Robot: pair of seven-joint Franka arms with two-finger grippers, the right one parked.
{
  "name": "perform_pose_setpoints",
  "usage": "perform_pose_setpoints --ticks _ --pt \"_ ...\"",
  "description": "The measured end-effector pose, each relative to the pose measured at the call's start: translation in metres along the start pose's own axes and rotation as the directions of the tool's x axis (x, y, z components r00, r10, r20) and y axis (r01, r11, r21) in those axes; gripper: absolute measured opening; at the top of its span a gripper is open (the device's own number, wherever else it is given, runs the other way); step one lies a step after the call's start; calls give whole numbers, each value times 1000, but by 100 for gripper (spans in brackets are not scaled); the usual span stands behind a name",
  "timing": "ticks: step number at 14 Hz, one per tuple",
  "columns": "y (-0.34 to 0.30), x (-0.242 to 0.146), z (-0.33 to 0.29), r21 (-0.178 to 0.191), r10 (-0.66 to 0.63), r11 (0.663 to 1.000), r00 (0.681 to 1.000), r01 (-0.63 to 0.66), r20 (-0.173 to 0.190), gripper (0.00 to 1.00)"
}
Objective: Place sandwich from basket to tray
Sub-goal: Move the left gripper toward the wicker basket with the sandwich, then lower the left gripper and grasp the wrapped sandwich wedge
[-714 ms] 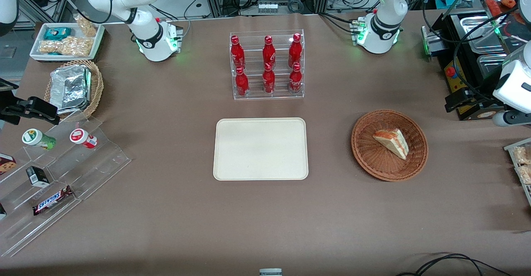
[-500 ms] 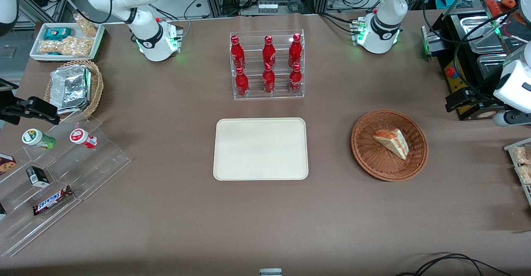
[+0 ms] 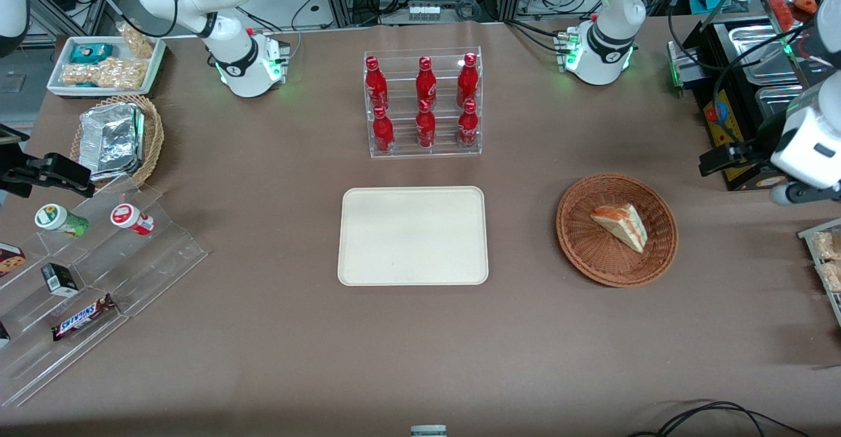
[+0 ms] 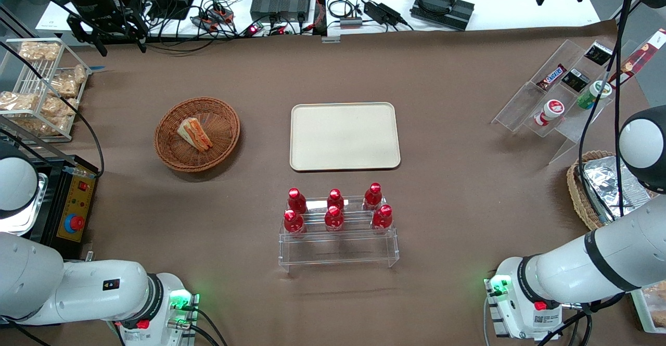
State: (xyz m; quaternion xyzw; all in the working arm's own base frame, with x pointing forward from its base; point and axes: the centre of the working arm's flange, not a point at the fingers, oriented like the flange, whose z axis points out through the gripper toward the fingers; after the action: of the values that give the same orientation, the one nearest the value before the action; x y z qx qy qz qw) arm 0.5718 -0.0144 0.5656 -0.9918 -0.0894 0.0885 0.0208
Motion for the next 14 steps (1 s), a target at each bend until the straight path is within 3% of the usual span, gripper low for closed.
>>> perform_pose_setpoints --ticks 1,2,6,9,12,14 --pt "1 6 16 4 -28 1000 999 28 21 100" --pt "2 14 33 3 -64 998 998 64 18 100" --pt "12 42 93 -53 -349 937 935 345 -71 100" --pt "15 52 153 -95 -401 915 910 392 -107 100" --pt "11 57 221 -133 -454 888 886 441 -90 100" --pt "12 57 257 -151 -470 878 876 454 -104 100"
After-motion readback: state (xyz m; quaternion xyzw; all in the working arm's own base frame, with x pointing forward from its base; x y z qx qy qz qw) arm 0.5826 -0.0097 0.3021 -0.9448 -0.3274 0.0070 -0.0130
